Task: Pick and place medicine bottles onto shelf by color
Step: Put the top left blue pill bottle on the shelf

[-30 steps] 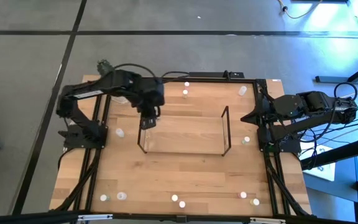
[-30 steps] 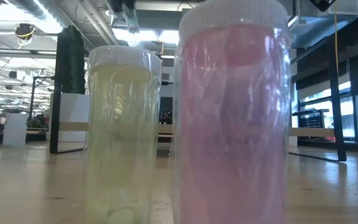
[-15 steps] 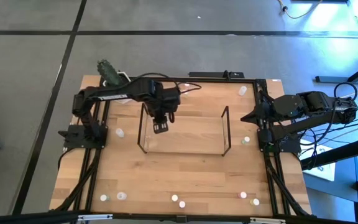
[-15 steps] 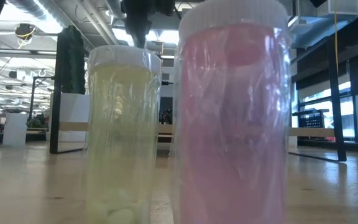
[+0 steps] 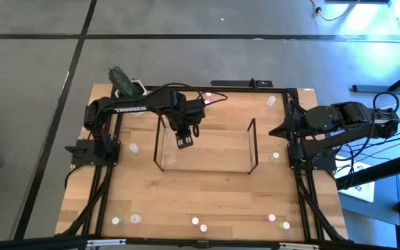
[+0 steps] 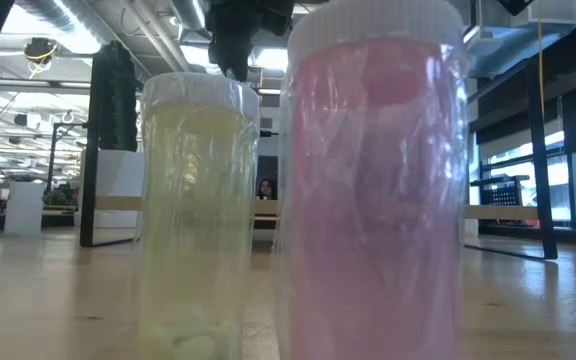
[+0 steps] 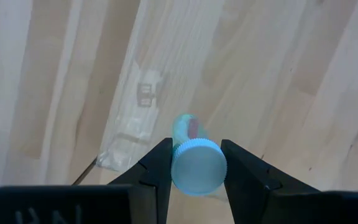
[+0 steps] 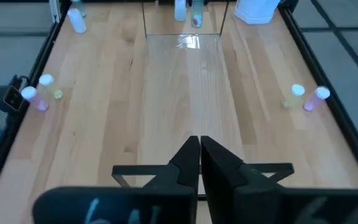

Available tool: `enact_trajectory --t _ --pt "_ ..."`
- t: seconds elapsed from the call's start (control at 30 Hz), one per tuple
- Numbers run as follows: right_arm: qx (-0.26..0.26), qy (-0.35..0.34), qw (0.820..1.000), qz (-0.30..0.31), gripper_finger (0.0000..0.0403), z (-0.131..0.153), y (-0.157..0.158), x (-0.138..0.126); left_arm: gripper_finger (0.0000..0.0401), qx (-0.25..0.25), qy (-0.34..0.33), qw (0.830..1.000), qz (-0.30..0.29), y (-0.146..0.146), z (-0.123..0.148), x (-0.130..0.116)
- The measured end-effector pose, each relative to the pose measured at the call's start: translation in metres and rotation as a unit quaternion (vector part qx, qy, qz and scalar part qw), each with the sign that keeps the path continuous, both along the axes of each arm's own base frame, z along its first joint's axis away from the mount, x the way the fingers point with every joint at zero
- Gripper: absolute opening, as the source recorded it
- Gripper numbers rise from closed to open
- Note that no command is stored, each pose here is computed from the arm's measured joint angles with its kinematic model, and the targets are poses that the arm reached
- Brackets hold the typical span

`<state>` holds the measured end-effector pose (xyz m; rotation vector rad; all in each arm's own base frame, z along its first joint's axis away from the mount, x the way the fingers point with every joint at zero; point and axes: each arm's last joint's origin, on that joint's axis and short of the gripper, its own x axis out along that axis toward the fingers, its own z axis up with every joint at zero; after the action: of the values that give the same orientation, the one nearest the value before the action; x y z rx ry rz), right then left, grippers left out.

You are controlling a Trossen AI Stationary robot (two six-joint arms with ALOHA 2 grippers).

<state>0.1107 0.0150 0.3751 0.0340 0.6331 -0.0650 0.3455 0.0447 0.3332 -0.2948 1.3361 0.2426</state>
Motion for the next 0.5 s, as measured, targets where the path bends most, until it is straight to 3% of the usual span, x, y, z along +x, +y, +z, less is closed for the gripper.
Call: enact_trajectory --t 0.27,0.5 --pt "0.008 -0.020 0.994 -0.111 0.0018 0.001 -0.005 0.000 0.0111 -0.012 0.050 0.998 0.040 0.000 -0.032 -0.003" --pt "-0.005 -0.019 0.994 -0.108 0.0018 0.001 -0.005 0.000 0.0111 0.011 0.064 0.996 0.062 0.003 -0.057 -0.003"
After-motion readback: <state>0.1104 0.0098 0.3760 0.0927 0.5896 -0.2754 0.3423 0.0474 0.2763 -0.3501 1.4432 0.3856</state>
